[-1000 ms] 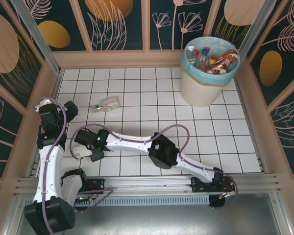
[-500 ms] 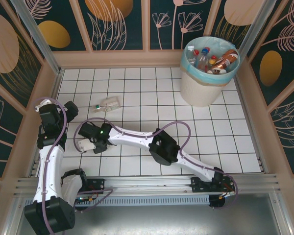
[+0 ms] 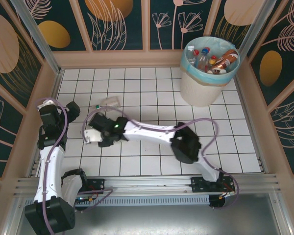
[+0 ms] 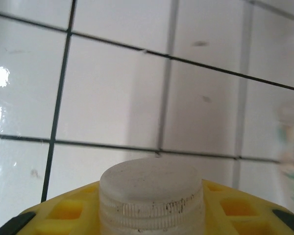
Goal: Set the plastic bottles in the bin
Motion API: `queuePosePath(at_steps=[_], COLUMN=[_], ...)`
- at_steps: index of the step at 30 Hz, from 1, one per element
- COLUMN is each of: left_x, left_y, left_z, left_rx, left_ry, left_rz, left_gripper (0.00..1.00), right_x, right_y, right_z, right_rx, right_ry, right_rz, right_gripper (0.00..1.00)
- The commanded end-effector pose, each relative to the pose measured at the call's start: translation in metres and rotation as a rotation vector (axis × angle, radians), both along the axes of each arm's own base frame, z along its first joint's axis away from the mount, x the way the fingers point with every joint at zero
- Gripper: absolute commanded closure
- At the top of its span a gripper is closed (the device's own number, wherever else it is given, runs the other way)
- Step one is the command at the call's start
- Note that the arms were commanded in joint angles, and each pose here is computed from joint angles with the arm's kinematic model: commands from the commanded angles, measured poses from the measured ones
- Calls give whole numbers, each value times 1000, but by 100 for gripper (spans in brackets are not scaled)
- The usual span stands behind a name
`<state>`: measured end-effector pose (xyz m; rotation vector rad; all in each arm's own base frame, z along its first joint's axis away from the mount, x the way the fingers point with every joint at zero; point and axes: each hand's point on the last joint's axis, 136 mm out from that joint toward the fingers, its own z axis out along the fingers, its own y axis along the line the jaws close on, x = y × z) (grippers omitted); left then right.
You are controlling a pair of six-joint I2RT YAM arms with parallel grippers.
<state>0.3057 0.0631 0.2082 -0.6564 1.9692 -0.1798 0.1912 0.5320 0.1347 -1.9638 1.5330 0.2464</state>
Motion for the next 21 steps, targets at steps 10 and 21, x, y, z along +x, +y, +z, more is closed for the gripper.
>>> queuePosePath(at_steps=[10, 21], left_x=[20, 49], left_y=[-112, -267], left_z=[48, 127], left_rx=[-133, -86], left_ry=[-102, -177], left_rz=[-386, -672], left_gripper=[13, 13], right_x=[102, 205], right_y=[-159, -349], right_z=[275, 381], right_rx=[735, 1086], right_ry=[-153, -330], right_rz=[-494, -929], right_gripper=[81, 93])
